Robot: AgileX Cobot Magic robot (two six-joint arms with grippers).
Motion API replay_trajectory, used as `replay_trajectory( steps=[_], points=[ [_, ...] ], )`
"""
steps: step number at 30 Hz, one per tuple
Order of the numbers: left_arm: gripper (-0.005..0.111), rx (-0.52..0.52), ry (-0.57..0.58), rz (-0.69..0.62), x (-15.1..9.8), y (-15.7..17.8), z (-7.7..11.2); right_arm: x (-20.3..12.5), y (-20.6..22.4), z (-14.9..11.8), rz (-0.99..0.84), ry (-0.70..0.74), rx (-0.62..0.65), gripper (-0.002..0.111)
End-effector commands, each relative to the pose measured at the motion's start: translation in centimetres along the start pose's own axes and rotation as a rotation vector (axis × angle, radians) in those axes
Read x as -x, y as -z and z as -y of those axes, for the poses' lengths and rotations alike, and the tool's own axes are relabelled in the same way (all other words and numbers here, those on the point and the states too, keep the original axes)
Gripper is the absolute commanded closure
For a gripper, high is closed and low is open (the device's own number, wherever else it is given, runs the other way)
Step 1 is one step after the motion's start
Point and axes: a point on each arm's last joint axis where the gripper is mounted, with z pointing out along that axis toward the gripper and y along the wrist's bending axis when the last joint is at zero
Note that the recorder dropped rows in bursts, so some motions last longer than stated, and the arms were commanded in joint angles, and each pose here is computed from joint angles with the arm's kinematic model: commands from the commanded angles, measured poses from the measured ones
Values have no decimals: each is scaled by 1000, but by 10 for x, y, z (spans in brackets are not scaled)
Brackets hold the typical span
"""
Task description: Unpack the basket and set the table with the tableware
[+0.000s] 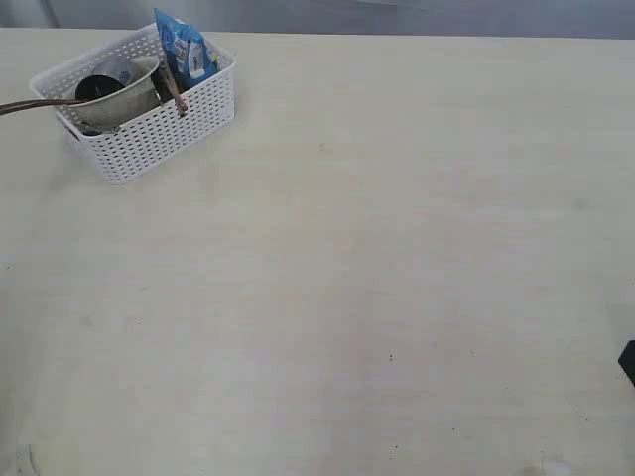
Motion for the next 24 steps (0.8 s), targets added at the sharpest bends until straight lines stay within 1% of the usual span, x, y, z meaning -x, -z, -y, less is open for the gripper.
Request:
replay_trajectory(
  steps=[1, 7, 9, 11, 17, 20, 24],
  points=[
    [107, 3, 1, -1, -2, 0, 0, 0, 0, 0, 10, 12, 1, 108],
    [107, 3, 1, -1, -2, 0, 0, 0, 0, 0, 13, 13, 1, 108],
    [107, 3, 1, -1, -2, 0, 0, 3, 0, 0, 41, 12, 1, 108],
    [107, 3, 1, -1, -2, 0, 0, 9, 1, 0, 108, 12, 1, 108],
    [107, 3, 1, -1, -2, 0, 0, 36, 8, 0, 415, 12, -1, 108],
    [107, 3, 1, -1, -2, 0, 0, 42, 11, 0, 496, 0, 1, 108],
    [107, 3, 1, -1, -2, 0, 0, 45, 13, 0, 537, -18, 6, 108]
  ],
)
